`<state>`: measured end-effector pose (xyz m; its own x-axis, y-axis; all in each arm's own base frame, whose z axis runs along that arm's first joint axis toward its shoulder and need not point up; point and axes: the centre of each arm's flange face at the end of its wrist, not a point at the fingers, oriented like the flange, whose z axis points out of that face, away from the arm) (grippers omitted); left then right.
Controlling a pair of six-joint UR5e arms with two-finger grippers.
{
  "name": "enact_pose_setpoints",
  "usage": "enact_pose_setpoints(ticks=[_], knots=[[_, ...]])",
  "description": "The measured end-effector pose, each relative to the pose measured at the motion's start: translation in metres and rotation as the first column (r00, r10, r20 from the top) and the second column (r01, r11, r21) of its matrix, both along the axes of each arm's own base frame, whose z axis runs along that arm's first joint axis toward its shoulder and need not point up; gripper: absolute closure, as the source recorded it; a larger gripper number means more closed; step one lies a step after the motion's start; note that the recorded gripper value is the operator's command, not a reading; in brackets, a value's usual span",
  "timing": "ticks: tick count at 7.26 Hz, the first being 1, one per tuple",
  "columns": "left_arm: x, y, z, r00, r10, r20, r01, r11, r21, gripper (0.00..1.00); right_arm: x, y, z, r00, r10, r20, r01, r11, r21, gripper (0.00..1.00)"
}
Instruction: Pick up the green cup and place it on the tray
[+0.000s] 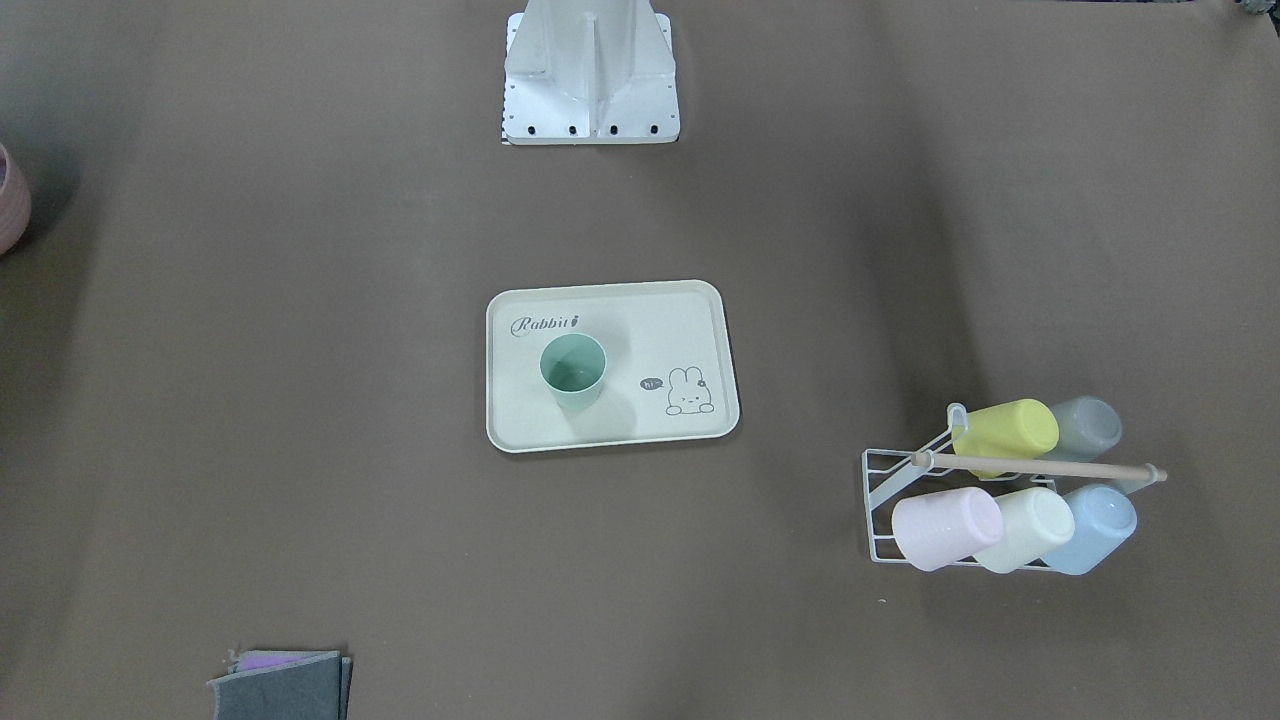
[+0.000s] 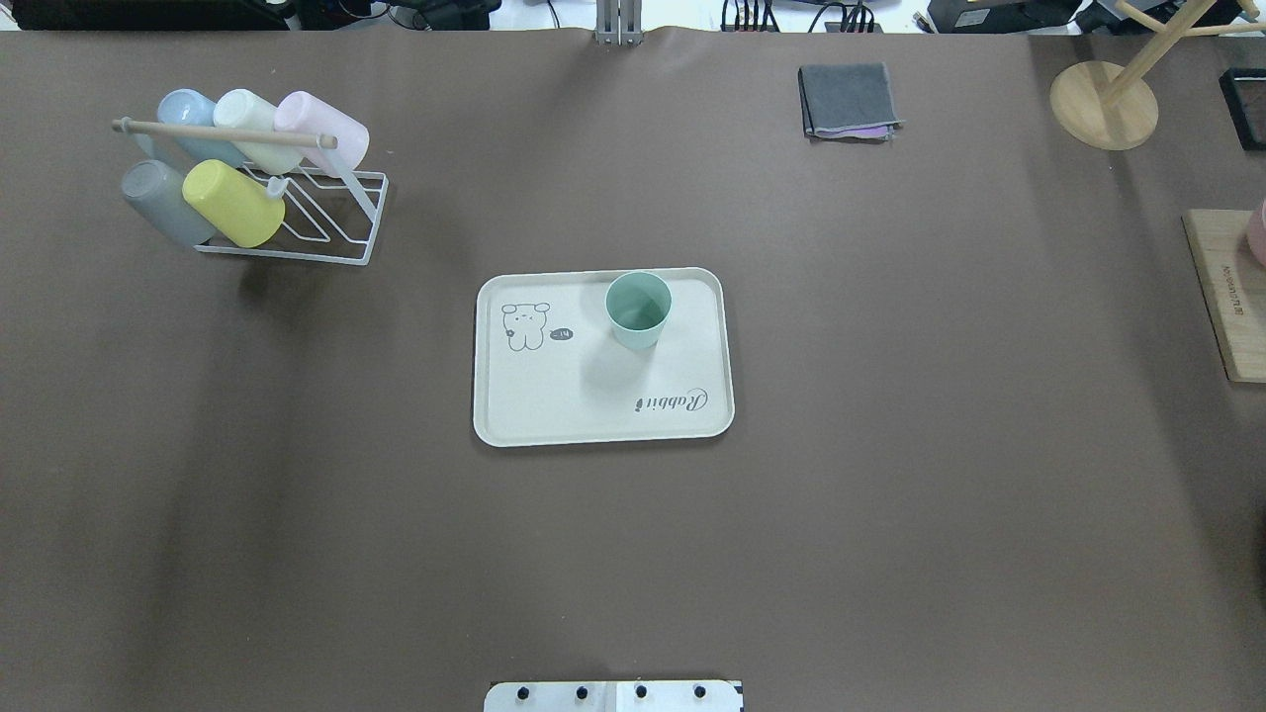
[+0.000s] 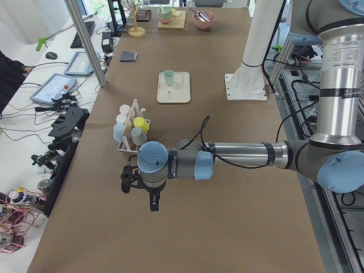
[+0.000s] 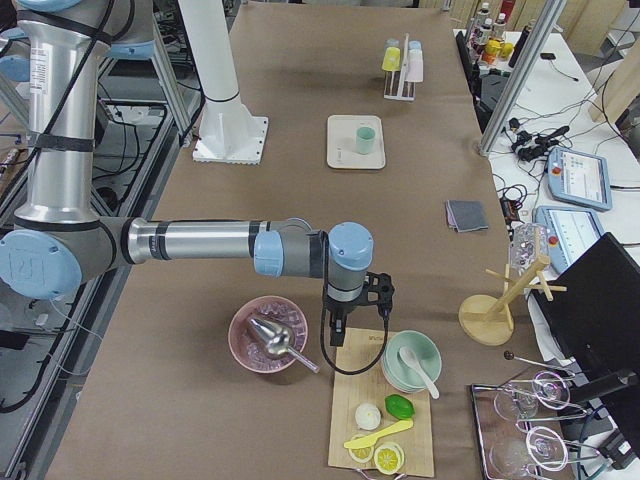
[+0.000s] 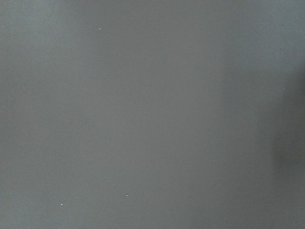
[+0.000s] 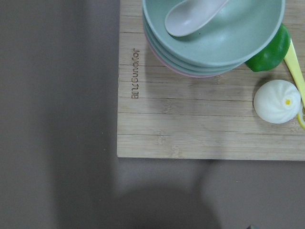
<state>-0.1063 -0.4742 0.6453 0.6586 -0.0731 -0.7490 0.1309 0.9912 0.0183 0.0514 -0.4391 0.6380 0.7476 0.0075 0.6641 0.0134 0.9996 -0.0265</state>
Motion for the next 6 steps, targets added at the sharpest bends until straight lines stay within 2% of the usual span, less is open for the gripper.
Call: enact_pose_setpoints(ticks=[6], knots=[[0.0001,0.0001,0.0021,1.000,0.000,0.000,0.000,1.000,-0.004,0.02,0.0000,0.0000,0.0000,1.000,0.000,0.000,0.000,1.000,0.000,0.00]])
